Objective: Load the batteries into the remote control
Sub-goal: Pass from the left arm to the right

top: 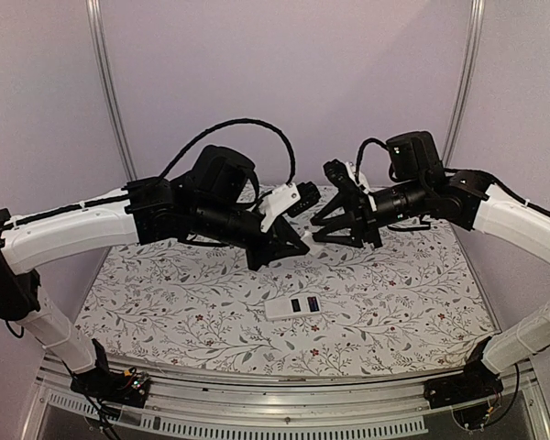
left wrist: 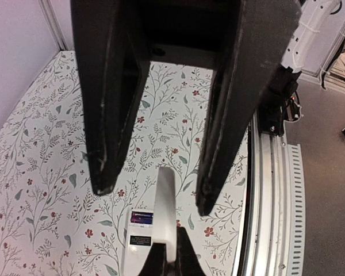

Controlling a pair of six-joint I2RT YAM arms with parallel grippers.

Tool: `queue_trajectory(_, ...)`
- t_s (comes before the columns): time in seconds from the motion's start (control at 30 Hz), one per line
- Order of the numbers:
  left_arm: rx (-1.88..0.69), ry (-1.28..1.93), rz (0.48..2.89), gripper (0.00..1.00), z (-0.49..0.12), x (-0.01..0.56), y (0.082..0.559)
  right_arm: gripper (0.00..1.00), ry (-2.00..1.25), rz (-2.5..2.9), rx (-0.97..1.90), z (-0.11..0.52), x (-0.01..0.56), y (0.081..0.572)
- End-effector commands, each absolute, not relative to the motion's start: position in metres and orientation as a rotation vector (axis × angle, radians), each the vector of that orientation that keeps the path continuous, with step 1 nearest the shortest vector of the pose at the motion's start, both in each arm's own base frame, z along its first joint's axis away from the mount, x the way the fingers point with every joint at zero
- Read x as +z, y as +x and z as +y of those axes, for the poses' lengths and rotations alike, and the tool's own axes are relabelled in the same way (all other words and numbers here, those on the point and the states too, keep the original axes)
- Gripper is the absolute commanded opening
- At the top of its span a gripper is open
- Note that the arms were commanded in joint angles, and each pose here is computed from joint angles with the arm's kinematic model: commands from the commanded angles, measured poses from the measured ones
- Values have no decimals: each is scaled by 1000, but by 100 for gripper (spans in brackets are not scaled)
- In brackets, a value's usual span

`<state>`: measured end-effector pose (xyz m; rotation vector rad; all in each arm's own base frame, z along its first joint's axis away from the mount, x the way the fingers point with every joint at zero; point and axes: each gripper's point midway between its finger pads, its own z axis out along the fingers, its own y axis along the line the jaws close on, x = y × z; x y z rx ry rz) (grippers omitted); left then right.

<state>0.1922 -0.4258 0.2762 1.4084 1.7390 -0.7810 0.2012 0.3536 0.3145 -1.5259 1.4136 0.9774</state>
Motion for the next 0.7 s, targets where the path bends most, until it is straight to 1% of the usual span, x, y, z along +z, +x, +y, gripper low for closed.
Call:
queue_trajectory(0.0,-795,1397,1755,0,-421,279,192,31,-1541,1432,1044,357,303,194)
queue_trajectory(0.03,-795,1397,1753,0,-421,279,192,30,-1545,1436,1051,357,301,193)
queue_trajectory(0.2,-803,1396,1743,0,-421,283,191,29,-1556,1451,1066,359,295,193)
queue_trajectory(0.27,-803,1397,1743,0,-421,281,190,27,-1559,1456,1071,359,293,193)
queue_trajectory(0.37,-802,1395,1747,0,-420,279,190,21,-1559,1482,1079,360,287,194)
queue_trajectory(0.5,-799,1396,1741,0,-420,280,190,9,-1564,1483,1093,360,284,192)
queue_trajectory(0.67,-804,1397,1727,0,-423,283,191,2,-1564,1500,1121,360,280,190)
